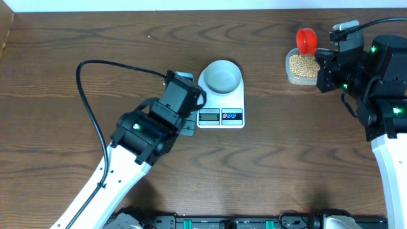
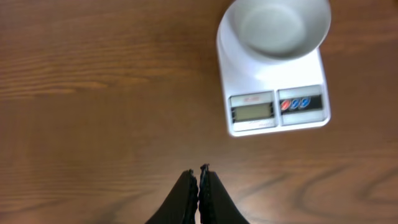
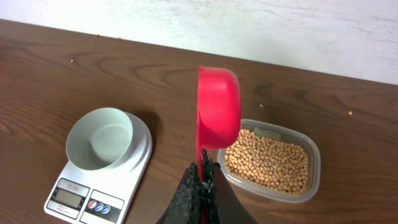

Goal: Scoop item into bowl and weigh 50g on scale

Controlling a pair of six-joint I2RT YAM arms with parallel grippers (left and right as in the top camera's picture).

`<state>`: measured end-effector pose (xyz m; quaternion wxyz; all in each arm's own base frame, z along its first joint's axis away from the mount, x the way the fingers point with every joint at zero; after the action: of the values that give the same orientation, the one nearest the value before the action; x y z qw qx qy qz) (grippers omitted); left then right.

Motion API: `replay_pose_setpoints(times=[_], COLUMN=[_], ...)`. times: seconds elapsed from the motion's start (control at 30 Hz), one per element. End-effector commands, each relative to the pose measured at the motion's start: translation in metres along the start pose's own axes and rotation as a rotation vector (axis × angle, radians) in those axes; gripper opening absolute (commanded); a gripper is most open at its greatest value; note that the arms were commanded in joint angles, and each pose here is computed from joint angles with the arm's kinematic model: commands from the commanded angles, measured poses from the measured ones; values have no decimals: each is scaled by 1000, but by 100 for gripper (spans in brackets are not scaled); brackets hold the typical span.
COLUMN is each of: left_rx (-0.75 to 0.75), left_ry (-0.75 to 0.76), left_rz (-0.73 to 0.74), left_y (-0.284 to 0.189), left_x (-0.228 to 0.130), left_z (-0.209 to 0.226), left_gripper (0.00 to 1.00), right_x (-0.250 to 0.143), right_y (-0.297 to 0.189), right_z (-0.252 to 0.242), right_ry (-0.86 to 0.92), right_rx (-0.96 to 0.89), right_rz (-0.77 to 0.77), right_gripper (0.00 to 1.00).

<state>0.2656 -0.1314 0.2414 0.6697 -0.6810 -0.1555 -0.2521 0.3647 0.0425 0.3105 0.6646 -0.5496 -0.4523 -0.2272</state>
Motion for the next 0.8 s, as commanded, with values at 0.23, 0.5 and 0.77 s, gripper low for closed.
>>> replay_pose_setpoints(times=[0.23, 0.5, 0.77], left_rx=[-137, -136, -136], left_ry=[157, 155, 155], left_rz=[25, 27, 27], left_y=[4, 5, 5], left_x=[-1, -1, -1], left_z=[-14, -14, -14], left_gripper=[43, 96, 96], right_x=[11, 15, 18], right_y=[-6, -6, -5], right_z=[1, 0, 15], right_ry=[-41, -55, -154], right_rx=[8, 5, 96], right_rz=[-35, -52, -74], right_gripper=[1, 1, 1])
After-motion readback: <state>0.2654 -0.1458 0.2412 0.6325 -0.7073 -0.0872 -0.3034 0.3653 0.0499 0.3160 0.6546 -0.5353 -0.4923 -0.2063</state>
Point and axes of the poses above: each gripper's point midway between its finger pads, its own y axis out along the fingers, its own z axis along the line the jaws close on, x = y × z, the point moved 2 cm from there along -y, back along the fingers, and after that the axes turned 4 degrees about -y, right-handed, at the moved point
